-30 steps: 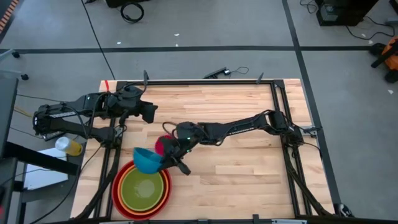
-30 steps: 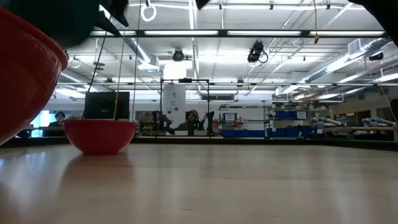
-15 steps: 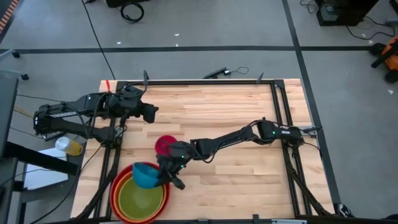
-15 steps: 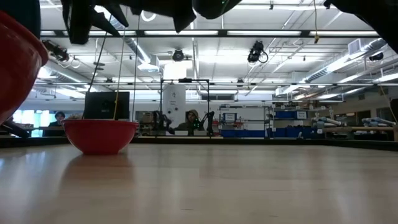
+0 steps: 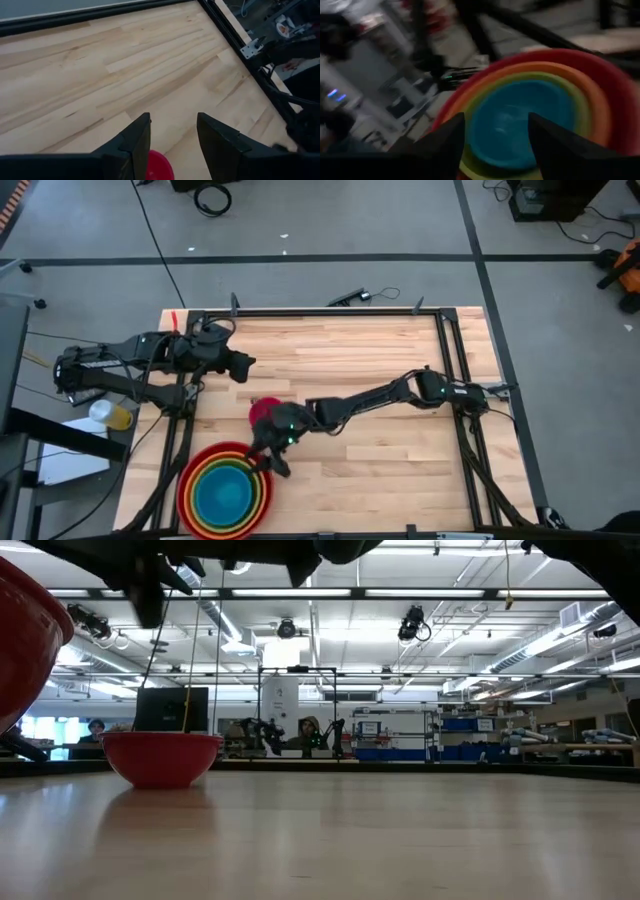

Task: Nest bowls inside each other
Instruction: Stack the pink bowl on top of the blue bowl

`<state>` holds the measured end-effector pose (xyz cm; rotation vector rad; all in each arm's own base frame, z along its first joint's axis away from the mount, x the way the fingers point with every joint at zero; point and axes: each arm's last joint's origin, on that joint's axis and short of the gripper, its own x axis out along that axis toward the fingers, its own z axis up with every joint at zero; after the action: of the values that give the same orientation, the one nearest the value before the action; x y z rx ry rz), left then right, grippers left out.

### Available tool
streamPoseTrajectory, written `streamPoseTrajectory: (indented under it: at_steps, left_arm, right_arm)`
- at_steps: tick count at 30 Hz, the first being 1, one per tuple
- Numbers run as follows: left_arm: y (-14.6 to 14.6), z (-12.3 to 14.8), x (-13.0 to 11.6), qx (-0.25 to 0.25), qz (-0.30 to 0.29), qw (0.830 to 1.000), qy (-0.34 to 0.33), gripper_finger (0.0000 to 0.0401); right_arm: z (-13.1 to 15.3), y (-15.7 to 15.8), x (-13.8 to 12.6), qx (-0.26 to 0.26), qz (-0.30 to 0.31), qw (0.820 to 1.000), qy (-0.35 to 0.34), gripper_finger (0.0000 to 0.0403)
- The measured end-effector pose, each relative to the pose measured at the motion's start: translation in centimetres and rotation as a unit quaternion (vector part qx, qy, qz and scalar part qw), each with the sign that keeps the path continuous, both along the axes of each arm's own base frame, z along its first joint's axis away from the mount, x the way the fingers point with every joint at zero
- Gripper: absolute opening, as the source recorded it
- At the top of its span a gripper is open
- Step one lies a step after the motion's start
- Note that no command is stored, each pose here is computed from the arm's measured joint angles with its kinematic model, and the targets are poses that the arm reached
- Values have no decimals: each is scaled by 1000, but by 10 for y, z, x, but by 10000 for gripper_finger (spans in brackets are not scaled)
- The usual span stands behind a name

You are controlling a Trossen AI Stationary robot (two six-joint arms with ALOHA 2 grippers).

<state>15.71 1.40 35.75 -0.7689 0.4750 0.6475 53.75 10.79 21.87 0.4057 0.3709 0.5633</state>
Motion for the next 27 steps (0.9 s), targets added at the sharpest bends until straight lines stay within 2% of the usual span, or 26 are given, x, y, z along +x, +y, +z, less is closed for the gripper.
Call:
streamPoseTrajectory:
  at_steps: [2, 5, 10, 13, 16, 20, 24, 27]
  left_arm:
    - [-2, 0, 0, -5, 4, 1000, -5, 162]
    - [-5, 0, -1, 1, 16, 1000, -6, 162]
    - [-10, -5, -6, -3, 15, 1000, 27, 156]
    - [-14, -10, -10, -14, 14, 998, 55, 151]
    - [-18, -15, -11, -22, 14, 996, 82, 144]
    - [-19, -25, 3, -10, 8, 991, 131, 142]
    - [-15, -44, 29, 3, -7, 978, 209, 142]
    - [-11, -58, 45, -9, -11, 968, 250, 142]
  right_arm:
    - [8, -15, -2, 3, -49, 998, 35, 228]
    - [18, -44, -10, -28, -129, 986, 97, 229]
    - [24, -93, -32, -110, -229, 944, 211, 227]
    - [12, -116, -41, -128, -250, 921, 271, 227]
    - [-9, -135, -50, -120, -265, 901, 321, 227]
    - [-28, -150, -61, -106, -276, 876, 380, 227]
    - [-33, -154, -66, -108, -279, 870, 391, 226]
    - [-26, -151, -64, -96, -270, 883, 372, 226]
